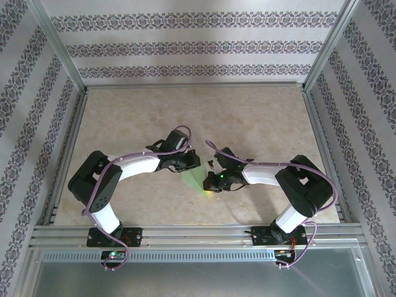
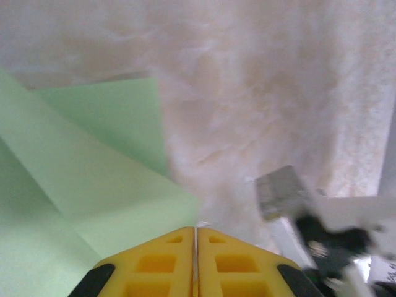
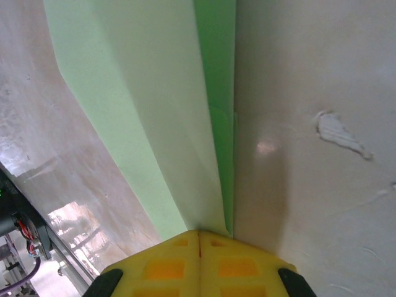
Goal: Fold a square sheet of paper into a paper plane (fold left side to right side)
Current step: Fourth fold the wing at the center of the table.
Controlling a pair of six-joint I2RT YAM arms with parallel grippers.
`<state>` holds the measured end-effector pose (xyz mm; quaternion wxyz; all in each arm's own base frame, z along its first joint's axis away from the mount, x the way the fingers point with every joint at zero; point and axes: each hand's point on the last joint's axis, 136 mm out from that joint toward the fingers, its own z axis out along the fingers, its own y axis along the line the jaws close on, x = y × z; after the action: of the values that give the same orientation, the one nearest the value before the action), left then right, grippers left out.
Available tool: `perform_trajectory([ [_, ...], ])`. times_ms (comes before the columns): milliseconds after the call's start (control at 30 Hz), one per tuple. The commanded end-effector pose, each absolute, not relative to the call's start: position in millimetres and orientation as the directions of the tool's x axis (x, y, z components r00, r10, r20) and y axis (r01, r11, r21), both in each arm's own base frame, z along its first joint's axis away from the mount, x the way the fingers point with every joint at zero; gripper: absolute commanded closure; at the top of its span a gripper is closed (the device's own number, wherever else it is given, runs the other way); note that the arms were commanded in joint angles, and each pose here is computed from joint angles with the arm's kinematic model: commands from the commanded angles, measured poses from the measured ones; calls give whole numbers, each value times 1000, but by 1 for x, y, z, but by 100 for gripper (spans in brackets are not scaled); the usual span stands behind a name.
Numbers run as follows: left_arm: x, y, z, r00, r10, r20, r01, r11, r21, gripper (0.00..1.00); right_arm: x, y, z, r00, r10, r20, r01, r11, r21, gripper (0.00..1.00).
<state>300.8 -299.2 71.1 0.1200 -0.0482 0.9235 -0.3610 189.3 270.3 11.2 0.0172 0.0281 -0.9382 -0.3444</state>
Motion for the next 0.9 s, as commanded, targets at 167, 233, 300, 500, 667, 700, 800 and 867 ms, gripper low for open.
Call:
perform_trajectory([
  [167,276,-300,69,-972,-167,-164,-6,718,-696,95,158,213,-44,-991,-22,129,24,937,349,100],
  [233,269,-303,65,-976,-161,-146,-12,712,-702,97,158,212,-45,-991,-23,128,22,942,335,100],
  [300,265,-307,61,-979,-156,-135,-16,707,-707,97,159,211,-44,-992,-24,125,19,944,330,100],
  [500,261,-316,52,-985,-141,-104,-25,699,-715,98,161,213,-42,-992,-32,120,9,945,326,100],
  [667,258,-321,44,-988,-133,-85,-32,696,-717,98,160,210,-43,-992,-33,121,6,952,307,100],
  [700,257,-322,43,-988,-133,-82,-34,696,-718,98,160,210,-43,-992,-34,120,4,954,301,100],
  [800,259,-324,41,-987,-136,-84,-34,693,-720,98,158,207,-44,-991,-40,125,-3,960,281,100],
  [867,260,-324,39,-988,-132,-82,-33,696,-717,98,158,206,-45,-991,-42,129,-5,962,273,100],
])
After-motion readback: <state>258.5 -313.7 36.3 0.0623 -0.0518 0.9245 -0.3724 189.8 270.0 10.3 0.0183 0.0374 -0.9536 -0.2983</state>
